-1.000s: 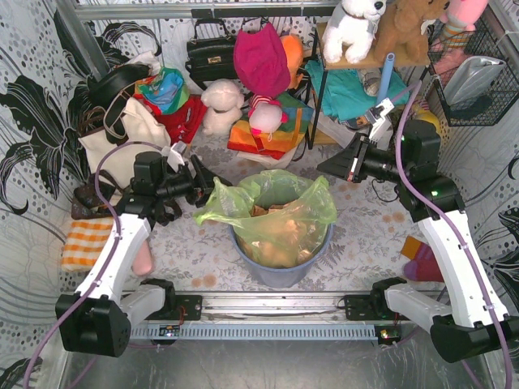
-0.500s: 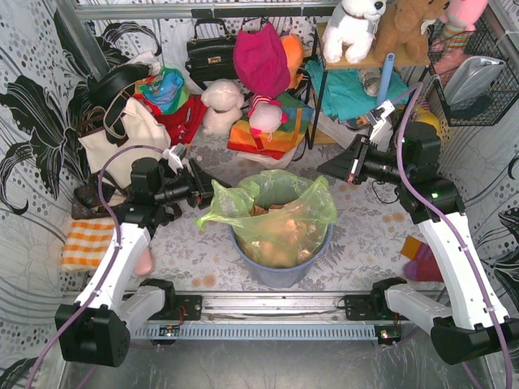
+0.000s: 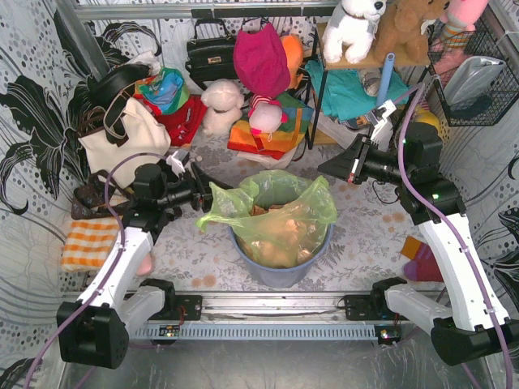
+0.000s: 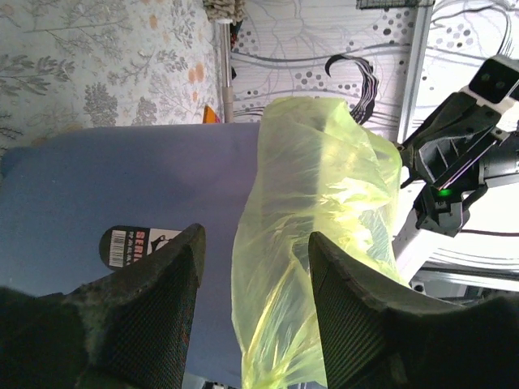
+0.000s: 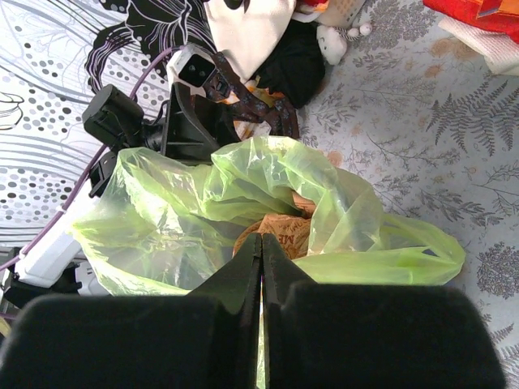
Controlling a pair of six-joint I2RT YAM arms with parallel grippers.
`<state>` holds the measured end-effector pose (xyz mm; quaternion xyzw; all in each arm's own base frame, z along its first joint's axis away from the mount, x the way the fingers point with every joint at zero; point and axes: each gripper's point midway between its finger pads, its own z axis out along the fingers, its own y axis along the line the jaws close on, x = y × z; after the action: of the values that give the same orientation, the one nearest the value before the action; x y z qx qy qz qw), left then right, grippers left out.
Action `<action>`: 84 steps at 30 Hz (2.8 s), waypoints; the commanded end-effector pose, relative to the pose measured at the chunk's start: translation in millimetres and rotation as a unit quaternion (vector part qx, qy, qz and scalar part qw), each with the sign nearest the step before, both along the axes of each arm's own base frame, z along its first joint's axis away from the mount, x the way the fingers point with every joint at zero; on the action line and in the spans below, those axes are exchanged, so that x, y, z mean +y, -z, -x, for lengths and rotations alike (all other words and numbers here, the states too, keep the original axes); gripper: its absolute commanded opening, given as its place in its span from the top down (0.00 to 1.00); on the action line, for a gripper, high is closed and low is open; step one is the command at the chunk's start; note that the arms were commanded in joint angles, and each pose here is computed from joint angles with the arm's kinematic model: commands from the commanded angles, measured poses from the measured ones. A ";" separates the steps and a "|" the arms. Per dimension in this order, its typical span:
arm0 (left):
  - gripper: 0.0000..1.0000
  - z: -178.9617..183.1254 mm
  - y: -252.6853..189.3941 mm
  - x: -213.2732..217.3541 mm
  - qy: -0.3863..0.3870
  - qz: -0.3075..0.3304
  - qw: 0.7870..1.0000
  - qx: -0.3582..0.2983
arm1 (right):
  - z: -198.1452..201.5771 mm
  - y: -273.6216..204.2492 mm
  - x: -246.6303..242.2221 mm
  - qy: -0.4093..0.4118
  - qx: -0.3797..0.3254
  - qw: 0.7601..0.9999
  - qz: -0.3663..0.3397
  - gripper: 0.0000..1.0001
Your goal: Tie the trash bag
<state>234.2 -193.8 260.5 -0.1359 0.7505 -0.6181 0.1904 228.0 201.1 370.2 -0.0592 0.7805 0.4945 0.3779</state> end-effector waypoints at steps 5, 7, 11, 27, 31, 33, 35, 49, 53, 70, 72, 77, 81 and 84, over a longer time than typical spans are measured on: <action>0.50 3.4 -21.6 -16.7 0.026 0.019 0.998 -0.044 | 3.1 -6.9 -0.4 0.003 -0.017 1.000 -0.007 1.00; 0.62 2.3 -22.0 -16.8 0.025 0.019 0.998 -0.045 | 3.0 -6.2 -0.3 0.003 -0.016 1.000 -0.007 1.00; 0.81 -4.3 -24.3 -16.8 0.021 0.007 0.998 -0.056 | 2.1 -3.9 0.3 0.002 -0.013 1.000 -0.006 1.00; 1.00 -60.6 -72.2 -23.7 0.019 -0.039 0.988 -0.148 | 0.1 3.8 -0.3 0.006 -0.006 1.000 -0.004 1.00; 1.00 -51.7 -107.1 -34.7 0.053 -0.022 0.978 -0.200 | 0.0 2.3 -0.2 0.008 -0.005 1.000 -0.005 1.00; 1.00 -39.7 -124.4 -39.4 0.072 -0.012 0.970 -0.232 | 0.3 1.7 -0.2 0.008 0.002 1.000 -0.005 0.93; 1.00 -26.7 -138.9 -42.6 0.090 -0.005 0.962 -0.259 | -0.6 3.5 -0.5 0.010 0.014 1.000 0.000 0.71; 1.00 26.8 -170.2 -46.0 0.144 0.013 0.928 -0.344 | -2.9 50.4 1.3 -0.007 0.106 0.994 0.041 0.31; 1.00 27.6 -172.6 -46.5 0.143 0.023 0.926 -0.348 | -4.5 55.0 7.5 -0.023 0.106 0.994 0.026 0.33; 1.00 33.6 -170.2 -46.7 0.148 0.031 0.923 -0.355 | -33.5 61.0 22.1 -0.047 0.083 0.995 0.008 0.68; 1.00 33.1 -168.6 -46.9 0.149 0.030 0.923 -0.354 | -35.5 56.7 20.8 -0.039 0.074 0.996 0.008 0.91; 1.00 28.7 -158.1 -47.4 0.149 0.015 0.927 -0.344 | -34.1 25.8 16.8 -0.021 0.044 0.999 0.004 1.00; 1.00 24.2 -146.2 -47.0 0.144 -0.002 0.932 -0.333 | -19.4 3.2 8.4 -0.005 0.022 1.000 0.005 1.00; 1.00 25.5 -144.0 -46.4 0.143 -0.004 0.932 -0.334 | 0.9 -1.6 3.0 -0.008 0.022 1.000 0.009 1.00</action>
<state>213.3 -241.1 407.4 0.1717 0.6611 -0.6545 0.3243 256.1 211.5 344.5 -0.0432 0.8043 0.4909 0.3321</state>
